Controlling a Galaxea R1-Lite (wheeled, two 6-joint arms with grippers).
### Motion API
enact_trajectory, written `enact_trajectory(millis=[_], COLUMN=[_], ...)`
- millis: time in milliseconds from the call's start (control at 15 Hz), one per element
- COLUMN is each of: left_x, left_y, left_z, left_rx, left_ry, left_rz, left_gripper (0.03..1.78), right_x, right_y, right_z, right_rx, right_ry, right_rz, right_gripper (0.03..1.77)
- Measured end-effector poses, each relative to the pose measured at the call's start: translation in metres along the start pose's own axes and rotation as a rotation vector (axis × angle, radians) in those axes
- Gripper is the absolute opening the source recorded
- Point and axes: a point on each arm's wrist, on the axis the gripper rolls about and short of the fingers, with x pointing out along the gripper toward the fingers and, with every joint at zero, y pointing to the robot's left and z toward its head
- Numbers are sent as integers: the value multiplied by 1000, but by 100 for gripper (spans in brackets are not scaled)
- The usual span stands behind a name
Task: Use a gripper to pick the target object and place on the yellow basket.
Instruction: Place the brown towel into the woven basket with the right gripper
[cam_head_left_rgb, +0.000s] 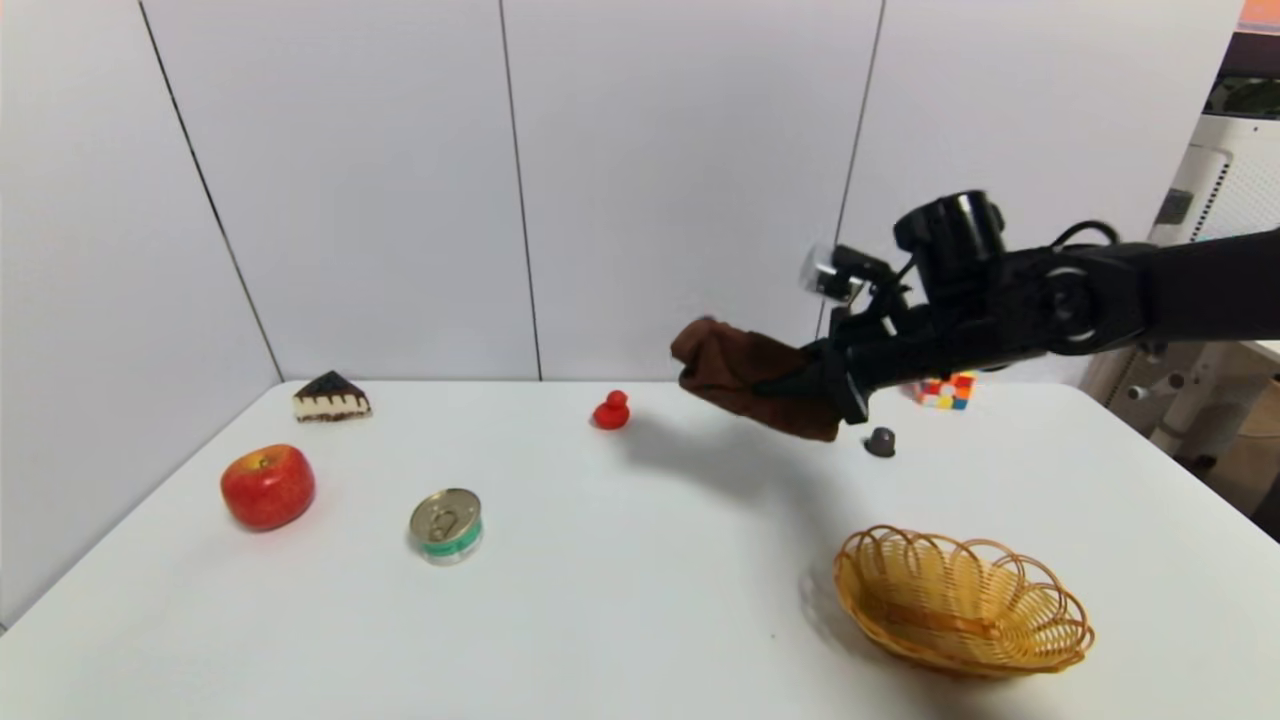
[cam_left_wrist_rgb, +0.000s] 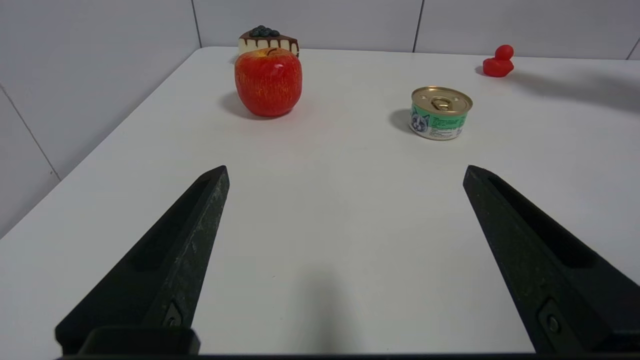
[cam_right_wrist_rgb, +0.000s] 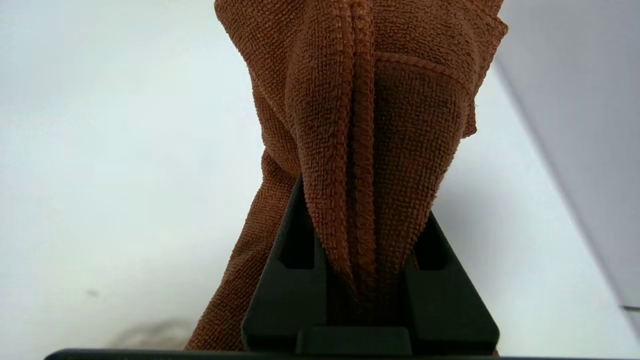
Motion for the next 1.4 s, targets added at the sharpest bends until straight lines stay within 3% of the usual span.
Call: enact_trajectory(millis=[200,400,667,1000,1400], left_x=[0,0,0,0,0], left_y=[0,0,0,0,0], left_z=[0,0,0,0,0], left_rx=[0,0,0,0,0], left_ry=[0,0,0,0,0], left_rz=[0,0,0,0,0], left_gripper=[169,169,169,169,169], right_x=[-56,-102,-140,-156,-139], right_y=[16,43,79,116,123], right_z=[34,33,-5,-69,-115], right_rx=[11,3,-76,-194,-274], right_ry=[-77,-99,-94,10,86], right_rz=[-86,-129,-108,-118,-23], right_gripper=[35,35,35,35,35])
